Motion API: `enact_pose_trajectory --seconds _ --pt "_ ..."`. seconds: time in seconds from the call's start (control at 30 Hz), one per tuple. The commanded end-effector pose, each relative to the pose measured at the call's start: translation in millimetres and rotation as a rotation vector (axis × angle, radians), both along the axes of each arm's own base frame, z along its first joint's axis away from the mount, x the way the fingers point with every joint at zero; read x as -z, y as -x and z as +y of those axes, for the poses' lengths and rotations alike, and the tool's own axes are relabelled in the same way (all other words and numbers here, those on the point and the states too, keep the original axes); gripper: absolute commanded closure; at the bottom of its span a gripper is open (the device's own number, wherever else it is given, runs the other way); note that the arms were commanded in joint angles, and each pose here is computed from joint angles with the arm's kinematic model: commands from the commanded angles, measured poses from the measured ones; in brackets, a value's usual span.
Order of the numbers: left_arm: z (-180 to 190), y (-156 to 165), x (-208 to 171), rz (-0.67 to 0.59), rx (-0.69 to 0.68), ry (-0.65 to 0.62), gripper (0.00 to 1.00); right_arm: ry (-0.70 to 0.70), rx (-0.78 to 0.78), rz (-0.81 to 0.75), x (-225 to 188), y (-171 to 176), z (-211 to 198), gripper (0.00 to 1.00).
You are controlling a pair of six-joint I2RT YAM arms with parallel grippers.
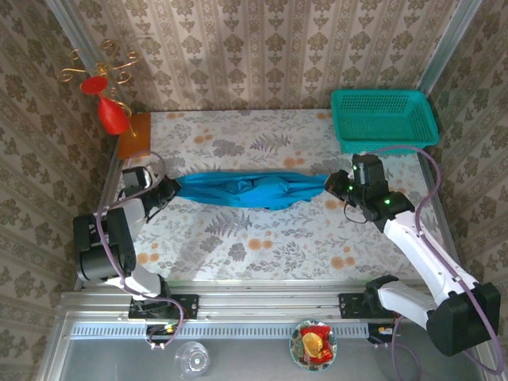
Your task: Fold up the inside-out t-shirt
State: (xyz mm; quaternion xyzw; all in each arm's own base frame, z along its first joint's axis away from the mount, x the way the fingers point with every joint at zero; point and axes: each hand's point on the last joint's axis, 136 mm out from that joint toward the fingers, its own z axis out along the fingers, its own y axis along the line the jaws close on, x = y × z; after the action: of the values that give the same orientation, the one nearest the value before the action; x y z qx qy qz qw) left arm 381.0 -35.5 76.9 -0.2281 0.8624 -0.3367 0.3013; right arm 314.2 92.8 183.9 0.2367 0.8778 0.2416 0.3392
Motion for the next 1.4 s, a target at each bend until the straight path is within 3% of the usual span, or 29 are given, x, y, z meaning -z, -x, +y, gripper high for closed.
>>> enact_pose_trajectory --seconds 0.0,0.07,0.13,0.27,0.37,0.47,0.6,0.8,0.97,1.1,1.3,1.37 --pt "9.0 5.8 10.0 0.047 -0.013 -0.041 1.0 0.106 0.074 0.194 53.8 24.5 -26.5 1.0" --pt "-1.1 7.4 12.7 0.072 0.038 -0.054 0.99 0.083 0.02 0.264 75.8 28.9 -15.0 1.0" --pt "-9.4 11.0 12.0 0.088 0.08 -0.113 0.89 0.105 -0.019 0.317 88.9 34.2 -7.9 0.98" --pt "-24.1 16.1 -11.8 0.057 0.151 -0.256 0.62 0.239 -0.087 0.31 79.5 38.8 1.6 0.71" --pt "-40.2 17.9 -38.3 0.014 0.225 -0.357 0.52 0.348 -0.131 0.28 59.9 35.4 9.6 0.62" --pt "-73.2 23.2 -59.9 -0.029 0.353 -0.417 0.49 0.417 -0.187 0.261 45.6 31.4 23.4 0.59" --pt "-121.9 41.8 -71.5 -0.044 0.521 -0.445 0.48 0.406 -0.306 0.242 40.2 27.6 60.0 0.56" --pt "-213.2 88.2 -71.2 -0.06 0.785 -0.323 0.48 0.334 -0.502 0.3 66.2 33.0 124.4 0.55" --pt "-253.9 112.2 -55.8 -0.029 0.897 -0.316 0.47 0.331 -0.608 0.355 93.4 43.0 159.1 0.55" --pt "-268.2 117.4 -36.2 0.015 0.937 -0.313 0.47 0.326 -0.606 0.373 106.0 43.4 168.3 0.57" --pt "-282.5 114.6 -22.1 0.036 0.971 -0.265 0.53 0.307 -0.595 0.345 95.8 46.0 167.6 0.93" --pt "-286.5 113.0 -19.9 0.04 0.98 -0.256 0.54 0.291 -0.597 0.321 85.0 47.8 167.4 1.0"
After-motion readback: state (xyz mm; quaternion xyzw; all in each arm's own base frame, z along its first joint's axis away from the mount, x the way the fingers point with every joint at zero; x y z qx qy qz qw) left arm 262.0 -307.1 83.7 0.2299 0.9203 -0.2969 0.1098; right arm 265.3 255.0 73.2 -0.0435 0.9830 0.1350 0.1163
